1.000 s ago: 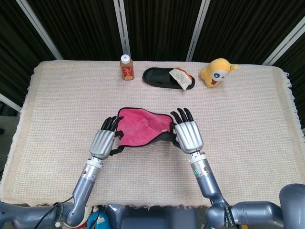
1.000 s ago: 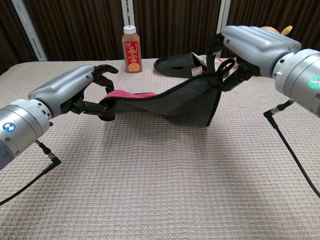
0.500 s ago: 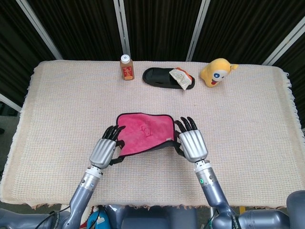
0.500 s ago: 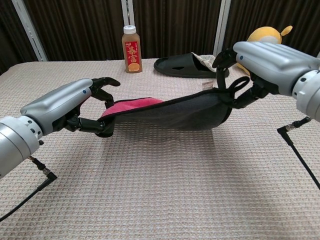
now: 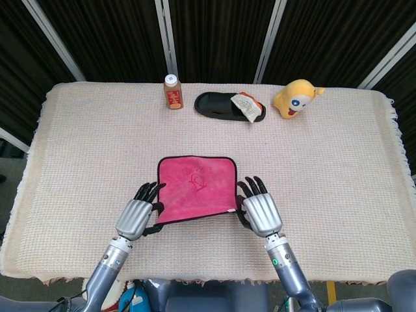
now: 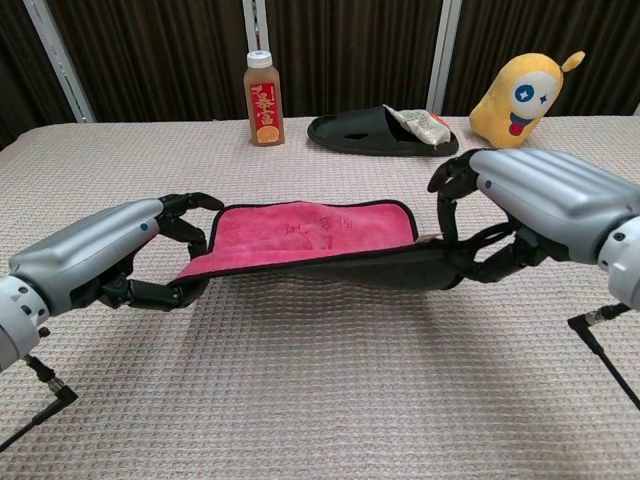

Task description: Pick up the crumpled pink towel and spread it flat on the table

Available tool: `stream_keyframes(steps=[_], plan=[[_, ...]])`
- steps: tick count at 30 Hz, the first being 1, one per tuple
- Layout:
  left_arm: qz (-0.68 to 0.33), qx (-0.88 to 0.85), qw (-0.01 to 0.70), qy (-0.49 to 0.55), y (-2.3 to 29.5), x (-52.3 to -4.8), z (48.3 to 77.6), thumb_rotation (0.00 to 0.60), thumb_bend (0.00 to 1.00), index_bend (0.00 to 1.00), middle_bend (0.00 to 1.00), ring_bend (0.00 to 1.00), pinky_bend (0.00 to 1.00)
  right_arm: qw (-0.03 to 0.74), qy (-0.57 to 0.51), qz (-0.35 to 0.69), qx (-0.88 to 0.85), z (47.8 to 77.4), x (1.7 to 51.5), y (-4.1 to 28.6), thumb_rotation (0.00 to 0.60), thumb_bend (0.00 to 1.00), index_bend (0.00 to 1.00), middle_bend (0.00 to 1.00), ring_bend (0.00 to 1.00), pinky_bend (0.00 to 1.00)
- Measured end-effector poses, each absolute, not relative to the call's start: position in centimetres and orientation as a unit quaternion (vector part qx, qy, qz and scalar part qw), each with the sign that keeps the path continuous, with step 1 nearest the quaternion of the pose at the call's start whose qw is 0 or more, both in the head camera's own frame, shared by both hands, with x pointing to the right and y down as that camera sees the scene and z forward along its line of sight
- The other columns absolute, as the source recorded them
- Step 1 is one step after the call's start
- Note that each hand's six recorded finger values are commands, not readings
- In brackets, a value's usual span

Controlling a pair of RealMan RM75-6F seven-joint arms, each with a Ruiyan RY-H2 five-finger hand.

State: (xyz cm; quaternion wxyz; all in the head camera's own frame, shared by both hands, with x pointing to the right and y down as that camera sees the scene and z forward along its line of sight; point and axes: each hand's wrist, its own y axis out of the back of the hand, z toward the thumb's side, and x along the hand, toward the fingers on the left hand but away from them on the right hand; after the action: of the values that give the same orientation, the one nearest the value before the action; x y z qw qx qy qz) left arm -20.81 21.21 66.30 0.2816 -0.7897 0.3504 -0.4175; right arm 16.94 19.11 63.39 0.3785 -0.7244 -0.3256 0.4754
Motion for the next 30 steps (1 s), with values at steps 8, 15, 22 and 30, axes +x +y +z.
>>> stream_keyframes(steps=[8, 15, 22, 30], plan=[[-0.421, -0.797, 0.270, 0.339, 22.2, -20.7, 66.8, 0.600, 0.54, 0.60, 0.07, 0.00, 0.00, 0.374, -0.319, 0.478, -0.729, 64.0, 17.1, 19.9, 0.600, 0.57, 0.65, 0.23, 0.12, 0.11], [-0.419, -0.805, 0.265, 0.326, 23.4, -19.8, 67.2, 0.600, 0.54, 0.60, 0.07, 0.00, 0.00, 0.367, -0.312, 0.476, -0.736, 64.6, 17.1, 20.9, 0.600, 0.57, 0.65, 0.23, 0.12, 0.11], [-0.423, -0.808, 0.261, 0.317, 23.9, -19.6, 67.7, 0.600, 0.54, 0.60, 0.07, 0.00, 0.00, 0.366, -0.298, 0.476, -0.742, 65.2, 16.9, 21.9, 0.600, 0.57, 0.65, 0.23, 0.12, 0.11], [-0.427, -0.814, 0.260, 0.296, 24.7, -19.5, 68.0, 0.600, 0.53, 0.58, 0.06, 0.00, 0.00, 0.369, -0.285, 0.481, -0.743, 65.6, 17.0, 22.6, 0.600, 0.57, 0.65, 0.23, 0.12, 0.11]])
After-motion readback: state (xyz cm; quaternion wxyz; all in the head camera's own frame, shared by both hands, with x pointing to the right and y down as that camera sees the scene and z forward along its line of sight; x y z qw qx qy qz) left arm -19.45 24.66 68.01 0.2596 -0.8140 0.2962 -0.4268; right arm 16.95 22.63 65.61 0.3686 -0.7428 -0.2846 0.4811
